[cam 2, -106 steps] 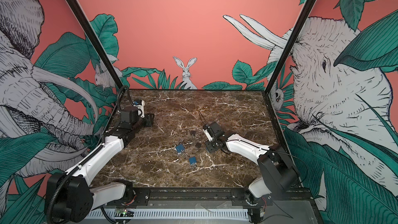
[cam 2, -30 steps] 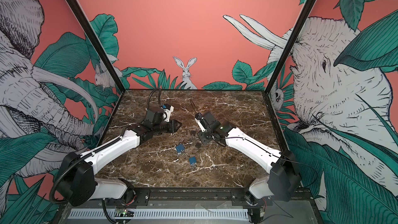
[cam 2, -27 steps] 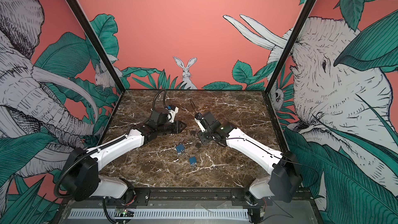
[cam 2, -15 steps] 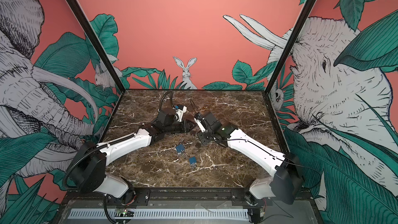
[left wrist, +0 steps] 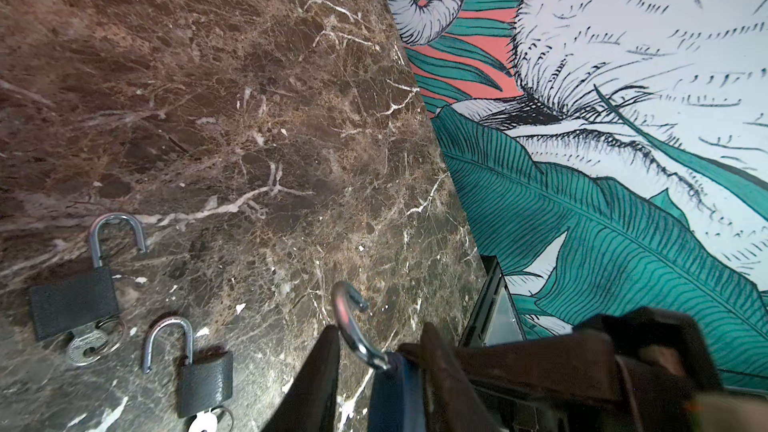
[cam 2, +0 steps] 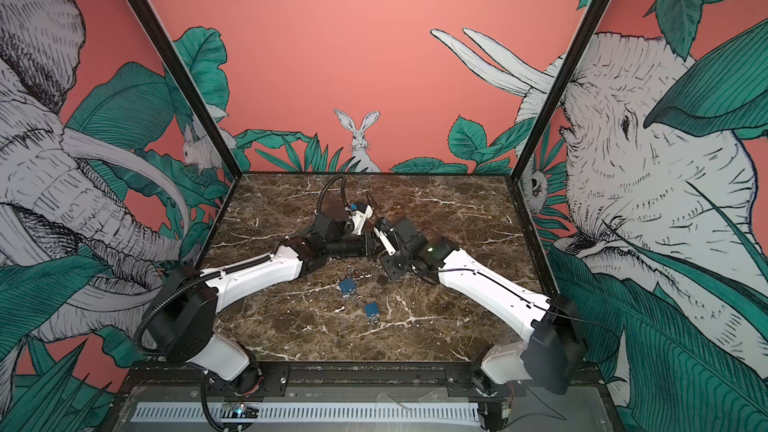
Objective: Lock with the key
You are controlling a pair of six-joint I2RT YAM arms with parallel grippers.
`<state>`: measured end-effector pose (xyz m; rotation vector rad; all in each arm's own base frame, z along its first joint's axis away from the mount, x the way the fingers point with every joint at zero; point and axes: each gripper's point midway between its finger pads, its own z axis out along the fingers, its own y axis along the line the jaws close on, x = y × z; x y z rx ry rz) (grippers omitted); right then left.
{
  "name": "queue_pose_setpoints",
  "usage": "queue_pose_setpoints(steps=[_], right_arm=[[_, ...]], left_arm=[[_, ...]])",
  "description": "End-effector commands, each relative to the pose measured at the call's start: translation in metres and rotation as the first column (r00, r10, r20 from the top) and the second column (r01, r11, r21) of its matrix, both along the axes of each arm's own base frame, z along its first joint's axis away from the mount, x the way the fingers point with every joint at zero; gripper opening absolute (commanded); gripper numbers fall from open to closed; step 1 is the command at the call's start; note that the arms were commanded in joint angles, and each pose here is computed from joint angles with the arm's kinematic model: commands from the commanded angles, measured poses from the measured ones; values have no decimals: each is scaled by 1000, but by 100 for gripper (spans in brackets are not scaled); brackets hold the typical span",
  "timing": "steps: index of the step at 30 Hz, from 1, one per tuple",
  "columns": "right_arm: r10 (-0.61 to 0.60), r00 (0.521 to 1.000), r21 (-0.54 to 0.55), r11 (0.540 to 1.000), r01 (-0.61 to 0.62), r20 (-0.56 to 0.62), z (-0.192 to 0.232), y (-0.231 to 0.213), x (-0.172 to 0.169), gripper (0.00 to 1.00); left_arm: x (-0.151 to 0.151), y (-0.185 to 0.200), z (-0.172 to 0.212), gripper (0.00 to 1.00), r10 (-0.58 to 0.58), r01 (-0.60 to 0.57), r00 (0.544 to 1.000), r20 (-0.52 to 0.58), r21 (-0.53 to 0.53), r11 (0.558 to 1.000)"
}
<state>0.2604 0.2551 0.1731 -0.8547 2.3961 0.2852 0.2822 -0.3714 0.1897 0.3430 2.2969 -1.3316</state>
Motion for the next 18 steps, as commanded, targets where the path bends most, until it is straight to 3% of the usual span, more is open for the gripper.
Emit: queue_pose_setpoints(steps=[1,18], right_arm=[[3,999,49,999,-6,54,20,7,3,6],[5,997,55,998,-9,71,24,9,4,6]], left_arm=[[-1,-8,20,35,-22,23,1000,19,-50,998],[1,-16,9,28,-25,22,999,-32,-72,997]])
